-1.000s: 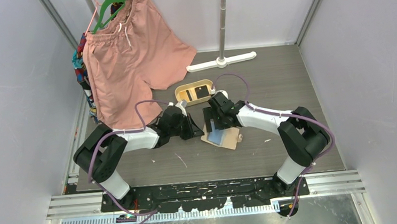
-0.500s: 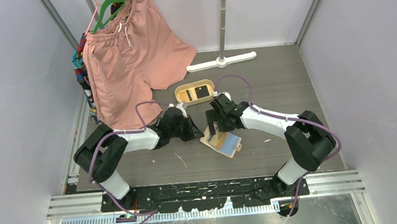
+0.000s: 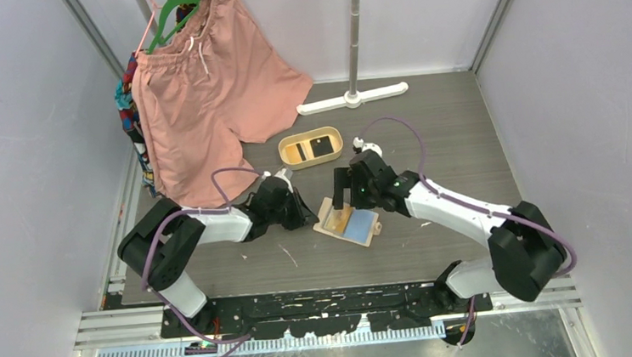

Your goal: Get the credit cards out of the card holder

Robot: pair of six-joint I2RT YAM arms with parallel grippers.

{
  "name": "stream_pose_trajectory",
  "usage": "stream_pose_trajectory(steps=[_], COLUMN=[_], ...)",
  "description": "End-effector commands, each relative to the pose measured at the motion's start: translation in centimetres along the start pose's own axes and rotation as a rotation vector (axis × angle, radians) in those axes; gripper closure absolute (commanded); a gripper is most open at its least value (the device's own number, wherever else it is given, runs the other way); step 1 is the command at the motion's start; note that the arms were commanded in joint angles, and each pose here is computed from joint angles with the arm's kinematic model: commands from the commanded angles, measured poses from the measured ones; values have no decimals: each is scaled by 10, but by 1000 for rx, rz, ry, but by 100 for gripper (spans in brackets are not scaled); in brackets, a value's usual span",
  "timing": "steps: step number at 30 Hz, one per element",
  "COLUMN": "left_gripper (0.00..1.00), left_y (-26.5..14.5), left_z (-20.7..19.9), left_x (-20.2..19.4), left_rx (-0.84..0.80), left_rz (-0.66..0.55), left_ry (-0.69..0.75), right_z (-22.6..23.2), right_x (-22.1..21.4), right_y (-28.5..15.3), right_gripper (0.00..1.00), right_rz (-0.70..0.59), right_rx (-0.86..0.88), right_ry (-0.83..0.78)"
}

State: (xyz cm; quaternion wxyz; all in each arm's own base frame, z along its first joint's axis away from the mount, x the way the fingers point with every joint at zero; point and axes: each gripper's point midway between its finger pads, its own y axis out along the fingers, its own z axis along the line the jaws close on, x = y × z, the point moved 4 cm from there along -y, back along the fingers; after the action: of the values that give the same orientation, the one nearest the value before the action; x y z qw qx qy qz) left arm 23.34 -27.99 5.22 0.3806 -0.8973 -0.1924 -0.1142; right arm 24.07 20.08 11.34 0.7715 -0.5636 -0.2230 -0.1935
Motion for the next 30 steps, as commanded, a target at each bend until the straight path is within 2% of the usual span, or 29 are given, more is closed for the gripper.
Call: stream_pose_trajectory(steps=[1, 4, 10, 13, 18, 30], left_gripper=[100, 100, 100, 100, 100, 100], left_y=[-2, -3, -17, -24, -25, -30], left_z=[7, 15, 26, 27, 33, 38], left_x=[6, 2, 1, 2, -2, -9], left_rx=[30, 59, 105, 116, 129, 133], left_rz=[-56, -65, -122, -145, -138, -137], left_ry=[-24, -49, -72, -71, -76, -87], right_z=[25, 31, 39, 38, 48, 60], right_x=[0, -11, -15, -18, -18, -19], right_y=[-2, 8, 22, 30, 37, 36], right_gripper=[0, 0, 0, 0, 0, 2], right_rz=[-34, 35, 54, 44, -7, -21], right_rx=[180, 207, 251, 258, 375, 501], right_ry=[179, 201, 259, 290, 344, 405])
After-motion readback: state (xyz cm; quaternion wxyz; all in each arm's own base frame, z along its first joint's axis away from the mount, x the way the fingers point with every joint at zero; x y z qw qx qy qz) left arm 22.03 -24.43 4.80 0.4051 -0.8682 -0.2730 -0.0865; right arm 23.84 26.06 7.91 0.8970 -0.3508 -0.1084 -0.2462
